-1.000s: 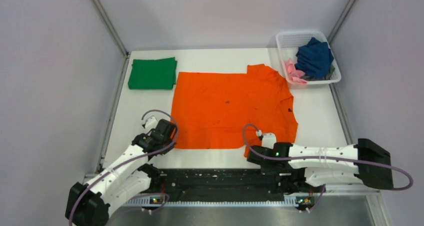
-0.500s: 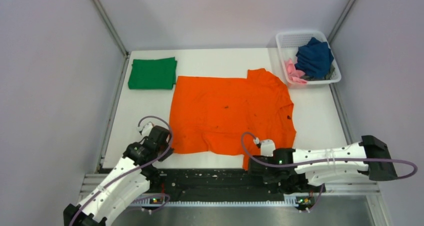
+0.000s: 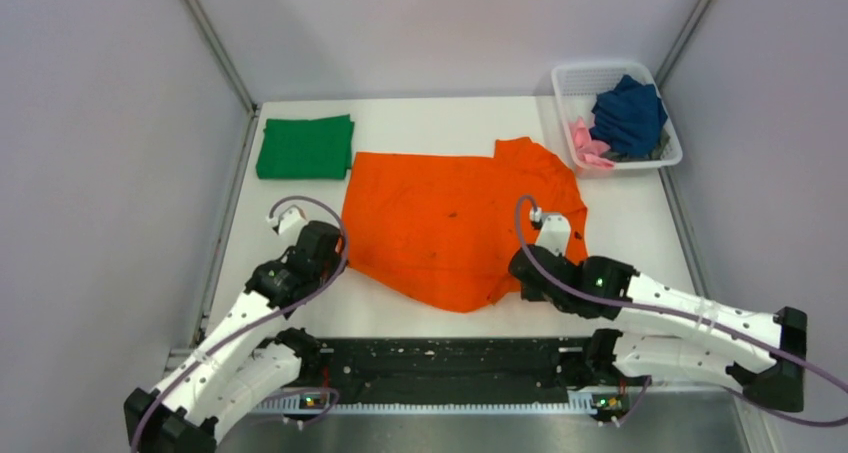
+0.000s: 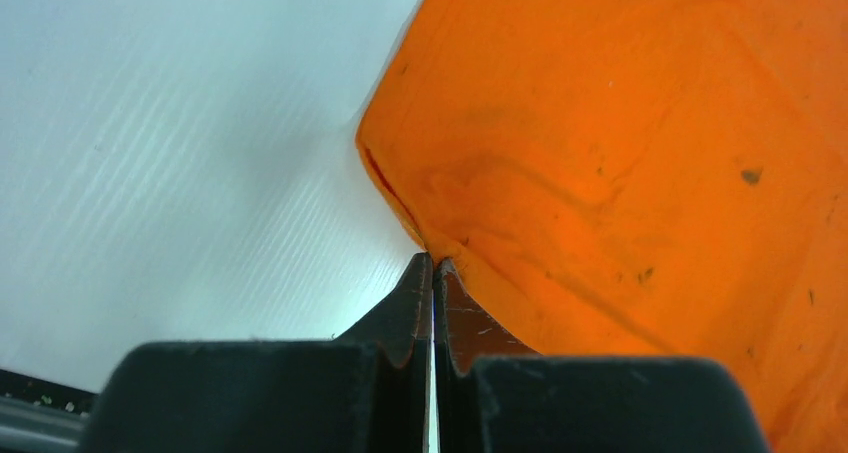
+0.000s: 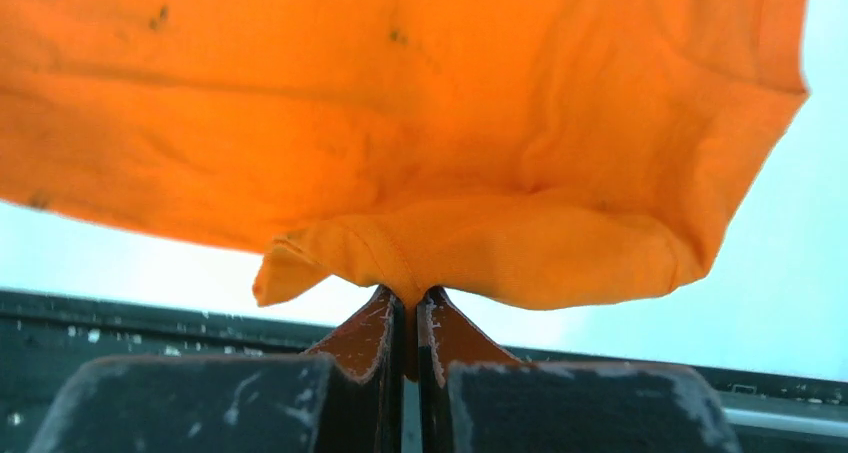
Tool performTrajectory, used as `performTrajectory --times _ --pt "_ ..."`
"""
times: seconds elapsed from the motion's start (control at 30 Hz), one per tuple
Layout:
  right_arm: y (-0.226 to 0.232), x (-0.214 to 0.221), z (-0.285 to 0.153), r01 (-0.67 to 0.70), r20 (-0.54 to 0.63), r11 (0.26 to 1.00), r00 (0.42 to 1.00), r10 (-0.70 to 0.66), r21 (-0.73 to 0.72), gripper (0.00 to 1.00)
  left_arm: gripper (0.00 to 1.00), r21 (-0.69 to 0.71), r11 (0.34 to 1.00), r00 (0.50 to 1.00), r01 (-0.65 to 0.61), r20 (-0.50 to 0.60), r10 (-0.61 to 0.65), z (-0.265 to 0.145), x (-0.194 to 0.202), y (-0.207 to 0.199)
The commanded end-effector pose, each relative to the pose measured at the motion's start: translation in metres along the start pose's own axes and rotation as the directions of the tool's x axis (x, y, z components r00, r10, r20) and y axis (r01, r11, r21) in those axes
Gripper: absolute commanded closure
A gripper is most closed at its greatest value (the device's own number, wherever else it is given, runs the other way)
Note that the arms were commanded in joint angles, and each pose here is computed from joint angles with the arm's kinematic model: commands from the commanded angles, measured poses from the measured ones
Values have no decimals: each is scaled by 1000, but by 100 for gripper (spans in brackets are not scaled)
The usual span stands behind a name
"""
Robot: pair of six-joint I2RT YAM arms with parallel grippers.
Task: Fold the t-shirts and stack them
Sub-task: Grab the side of the flattened tshirt closest away from the robot with both arms, then fold the flattened tshirt in 1/3 of the way
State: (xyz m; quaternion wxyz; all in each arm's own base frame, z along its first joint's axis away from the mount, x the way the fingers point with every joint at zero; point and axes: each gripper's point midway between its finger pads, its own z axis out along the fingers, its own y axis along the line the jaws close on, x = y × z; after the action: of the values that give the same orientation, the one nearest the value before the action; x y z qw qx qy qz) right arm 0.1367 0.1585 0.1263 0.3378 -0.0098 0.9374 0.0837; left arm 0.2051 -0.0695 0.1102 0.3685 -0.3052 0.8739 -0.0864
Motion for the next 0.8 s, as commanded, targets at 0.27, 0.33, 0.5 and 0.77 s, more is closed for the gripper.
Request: performTrajectory --times 0.27,0.33,0.5,0.77 --pt "-14 -102 21 5 234 998 972 -20 65 100 100 13 999 986 45 160 -47 20 -67 -37" --pt "-16 -112 29 1 236 998 972 -14 56 100 100 24 998 983 62 169 -66 24 -73 -39" --pt "-18 -134 42 19 255 995 966 -43 97 100 100 44 997 986 70 145 -76 38 -78 -51" --pt "-34 -155 70 13 237 982 970 -58 190 100 100 -34 997 991 69 119 -64 69 -84 -51"
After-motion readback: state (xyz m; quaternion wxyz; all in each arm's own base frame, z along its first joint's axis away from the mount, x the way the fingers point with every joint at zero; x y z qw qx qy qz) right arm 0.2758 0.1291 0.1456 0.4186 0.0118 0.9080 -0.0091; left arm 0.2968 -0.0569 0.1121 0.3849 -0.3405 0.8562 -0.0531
